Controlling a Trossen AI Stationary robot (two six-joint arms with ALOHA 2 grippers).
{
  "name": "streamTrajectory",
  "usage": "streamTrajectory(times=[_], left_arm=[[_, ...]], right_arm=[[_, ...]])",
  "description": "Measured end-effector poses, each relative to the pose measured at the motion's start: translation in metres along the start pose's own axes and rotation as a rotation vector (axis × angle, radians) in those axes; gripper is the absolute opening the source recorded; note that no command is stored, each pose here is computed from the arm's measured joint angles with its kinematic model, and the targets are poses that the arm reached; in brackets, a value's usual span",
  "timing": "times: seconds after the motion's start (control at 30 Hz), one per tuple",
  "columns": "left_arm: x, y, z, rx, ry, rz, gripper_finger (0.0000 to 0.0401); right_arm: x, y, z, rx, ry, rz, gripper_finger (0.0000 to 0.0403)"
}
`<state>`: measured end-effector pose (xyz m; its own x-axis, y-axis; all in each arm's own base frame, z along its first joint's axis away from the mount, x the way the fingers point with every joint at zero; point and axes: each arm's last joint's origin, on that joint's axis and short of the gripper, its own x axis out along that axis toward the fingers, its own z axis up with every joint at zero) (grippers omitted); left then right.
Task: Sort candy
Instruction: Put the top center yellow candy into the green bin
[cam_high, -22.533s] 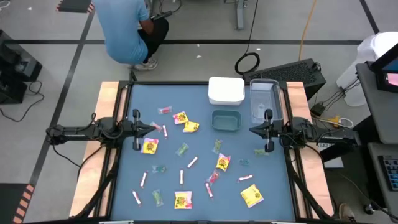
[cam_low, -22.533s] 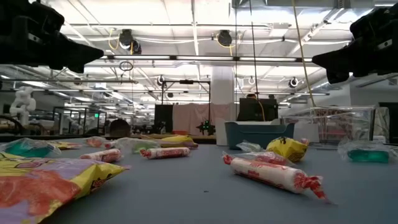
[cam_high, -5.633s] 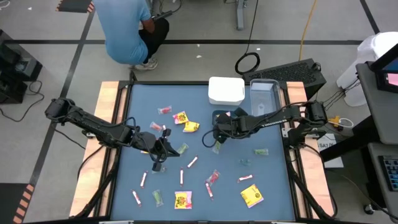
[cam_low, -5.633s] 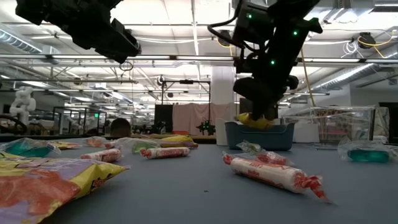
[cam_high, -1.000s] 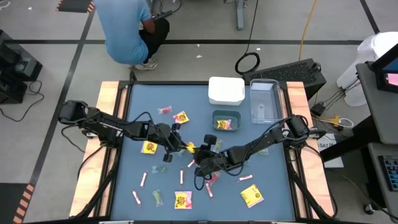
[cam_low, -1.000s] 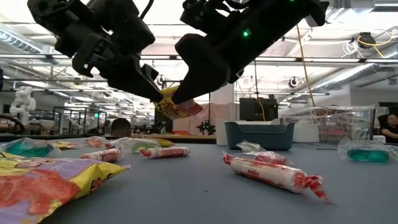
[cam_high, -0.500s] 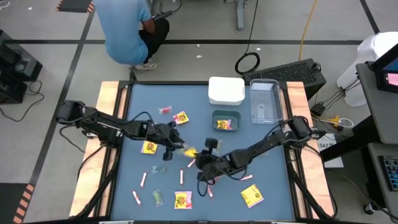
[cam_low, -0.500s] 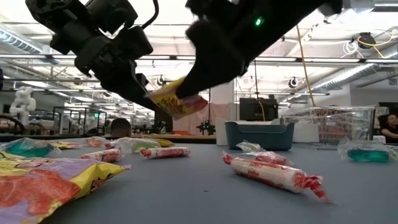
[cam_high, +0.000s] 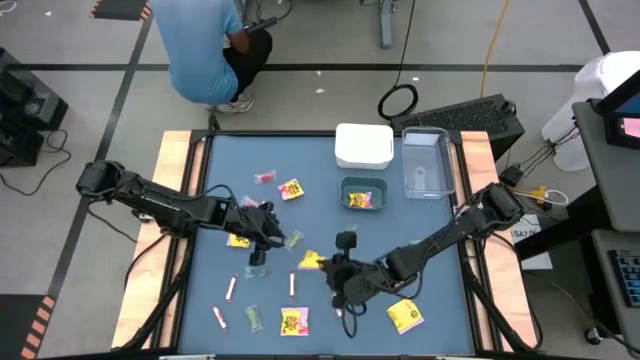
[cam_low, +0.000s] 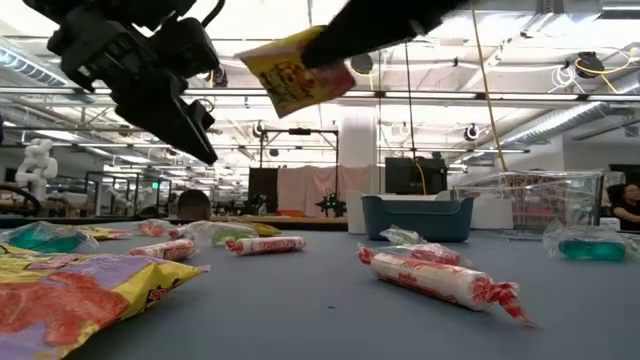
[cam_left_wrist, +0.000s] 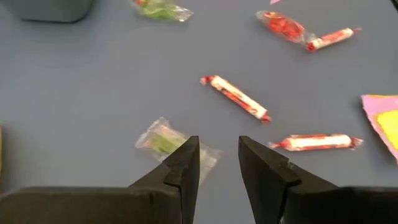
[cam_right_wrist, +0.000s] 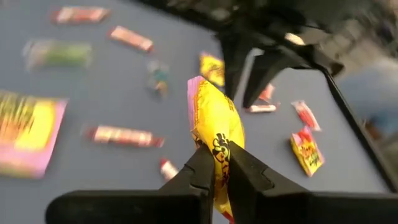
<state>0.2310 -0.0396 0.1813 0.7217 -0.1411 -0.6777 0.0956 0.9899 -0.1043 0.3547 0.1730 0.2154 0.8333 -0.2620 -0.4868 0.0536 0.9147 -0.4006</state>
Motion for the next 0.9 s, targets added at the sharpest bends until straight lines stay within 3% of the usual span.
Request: streamTrajectory(times=[0.17,0.43,0.73,0.9], left_arm=[[0.0,-0.005,-0.001,0.023,0.004,-0.015,0.0116],[0.0,-0.005,-0.001,0.025,-0.001,0.013,0.0116],[0.0,-0.005,-0.001,0.025,-0.001,0.014,0.0116],[0.0,-0.005,-0.001,0.024,-0.001,0.014,0.0116]], right_arm=[[-0.008,0.012,-0.008,-0.185,0.051,0.033,0.0022],[-0.01,0.015,-0.009,-0.183,0.055,0.035,0.0022],[-0.006,0.009,-0.008,0.098,0.048,-0.028,0.0022],[-0.002,-0.001,-0.008,0.409,0.013,-0.185,0.0022]])
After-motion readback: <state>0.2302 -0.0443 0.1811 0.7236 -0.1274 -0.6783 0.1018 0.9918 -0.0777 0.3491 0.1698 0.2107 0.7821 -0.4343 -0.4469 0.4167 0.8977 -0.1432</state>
